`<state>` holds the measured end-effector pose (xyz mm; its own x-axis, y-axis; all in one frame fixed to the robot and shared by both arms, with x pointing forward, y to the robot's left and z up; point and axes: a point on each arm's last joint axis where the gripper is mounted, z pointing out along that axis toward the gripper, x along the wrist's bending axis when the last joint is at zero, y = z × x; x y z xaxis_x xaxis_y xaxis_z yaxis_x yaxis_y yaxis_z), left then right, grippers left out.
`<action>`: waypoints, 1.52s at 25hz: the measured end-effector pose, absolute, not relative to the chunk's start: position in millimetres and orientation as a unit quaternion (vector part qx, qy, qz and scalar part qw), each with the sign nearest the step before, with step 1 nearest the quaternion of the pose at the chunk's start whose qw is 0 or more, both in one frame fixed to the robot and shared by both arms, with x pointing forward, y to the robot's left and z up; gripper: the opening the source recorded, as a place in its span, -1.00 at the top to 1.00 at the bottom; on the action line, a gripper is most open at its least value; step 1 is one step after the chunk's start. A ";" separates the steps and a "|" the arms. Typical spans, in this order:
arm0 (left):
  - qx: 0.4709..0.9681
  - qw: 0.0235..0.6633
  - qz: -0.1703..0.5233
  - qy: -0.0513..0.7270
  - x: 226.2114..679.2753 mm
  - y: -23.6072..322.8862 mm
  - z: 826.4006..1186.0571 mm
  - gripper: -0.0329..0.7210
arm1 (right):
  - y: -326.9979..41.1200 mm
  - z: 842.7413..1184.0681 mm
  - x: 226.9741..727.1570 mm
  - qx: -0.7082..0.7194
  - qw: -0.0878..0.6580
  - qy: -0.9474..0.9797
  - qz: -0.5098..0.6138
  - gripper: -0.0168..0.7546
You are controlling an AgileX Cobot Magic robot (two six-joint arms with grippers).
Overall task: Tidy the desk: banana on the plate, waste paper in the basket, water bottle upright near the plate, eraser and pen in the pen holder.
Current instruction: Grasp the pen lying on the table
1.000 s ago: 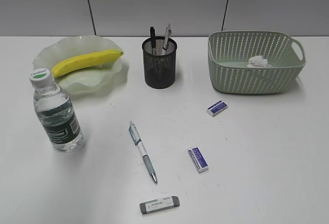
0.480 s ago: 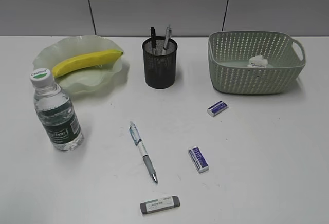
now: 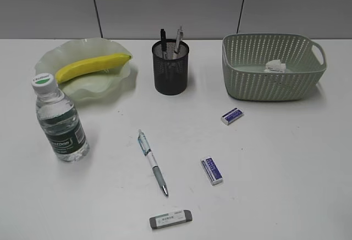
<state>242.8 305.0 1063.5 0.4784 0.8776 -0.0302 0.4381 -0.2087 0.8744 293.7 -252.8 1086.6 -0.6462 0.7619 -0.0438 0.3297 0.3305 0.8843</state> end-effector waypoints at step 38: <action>0.735 0.445 0.250 0.446 243.1 304.8 1063.5 0.26 | 51.4 877.7 542.5 0.461 -0.025 0.887 0.020 -0.07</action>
<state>243.1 304.8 1063.5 0.4784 0.8776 -0.0295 0.4330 -0.2065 0.8774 542.5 51.4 877.7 -0.5729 0.8172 0.0632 0.8191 0.5735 0.0113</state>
